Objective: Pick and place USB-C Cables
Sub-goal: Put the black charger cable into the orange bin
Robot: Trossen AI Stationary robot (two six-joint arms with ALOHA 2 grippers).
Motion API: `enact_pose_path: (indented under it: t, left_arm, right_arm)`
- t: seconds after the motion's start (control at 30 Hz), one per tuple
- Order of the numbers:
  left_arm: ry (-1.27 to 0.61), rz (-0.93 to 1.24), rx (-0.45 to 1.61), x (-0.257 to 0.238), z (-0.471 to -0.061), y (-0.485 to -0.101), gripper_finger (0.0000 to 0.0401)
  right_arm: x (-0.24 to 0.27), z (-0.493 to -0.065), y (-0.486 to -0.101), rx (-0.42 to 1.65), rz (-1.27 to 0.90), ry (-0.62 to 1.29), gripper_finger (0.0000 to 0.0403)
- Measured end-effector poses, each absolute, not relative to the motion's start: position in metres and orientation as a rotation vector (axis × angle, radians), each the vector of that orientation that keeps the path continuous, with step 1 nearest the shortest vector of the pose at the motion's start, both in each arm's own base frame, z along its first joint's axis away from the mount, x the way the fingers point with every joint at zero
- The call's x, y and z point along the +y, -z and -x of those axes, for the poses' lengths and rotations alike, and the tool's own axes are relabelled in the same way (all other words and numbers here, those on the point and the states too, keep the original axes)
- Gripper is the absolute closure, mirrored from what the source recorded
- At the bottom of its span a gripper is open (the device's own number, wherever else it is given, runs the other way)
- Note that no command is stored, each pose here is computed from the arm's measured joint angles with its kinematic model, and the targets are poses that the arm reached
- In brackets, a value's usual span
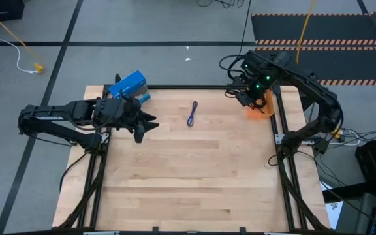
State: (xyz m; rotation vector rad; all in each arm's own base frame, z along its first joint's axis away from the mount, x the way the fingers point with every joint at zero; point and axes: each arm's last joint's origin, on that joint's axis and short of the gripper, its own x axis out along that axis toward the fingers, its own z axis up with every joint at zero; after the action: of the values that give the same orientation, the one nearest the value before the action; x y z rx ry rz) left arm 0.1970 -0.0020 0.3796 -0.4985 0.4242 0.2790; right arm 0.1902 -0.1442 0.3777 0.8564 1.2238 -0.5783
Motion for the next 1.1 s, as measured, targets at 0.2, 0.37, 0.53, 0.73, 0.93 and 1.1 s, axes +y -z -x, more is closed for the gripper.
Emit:
enact_pose_path:
  t: [0.2, 0.37, 0.53, 0.73, 0.93, 1.1]
  left_arm:
    - [-0.28, 0.5, 0.424, -0.002, -0.197, -0.38, 0.0215]
    - [-0.289, 0.502, 0.422, 0.0, -0.197, -0.38, 0.0215]
    - [-0.315, 0.508, 0.415, 0.005, -0.197, -0.38, 0.0215]
    - [-0.345, 0.51, 0.408, 0.011, -0.197, -0.38, 0.0215]
    - [-0.365, 0.508, 0.402, 0.016, -0.196, -0.38, 0.0215]
    - [-0.376, 0.511, 0.398, 0.018, -0.196, -0.38, 0.0215]
  right_arm:
    - [-0.159, -0.171, -0.361, 1.248, -0.944, 0.661, 0.0369]
    - [-0.173, -0.155, -0.354, 1.251, -0.971, 0.718, 0.0369]
    - [-0.187, -0.138, -0.352, 1.255, -0.966, 0.82, 0.0369]
    - [-0.198, -0.119, -0.338, 1.289, -1.036, 0.939, 0.0369]
    - [-0.202, -0.113, -0.322, 1.319, -1.067, 0.983, 0.0369]
    - [-0.206, -0.115, -0.32, 1.254, -1.095, 1.047, 0.0369]
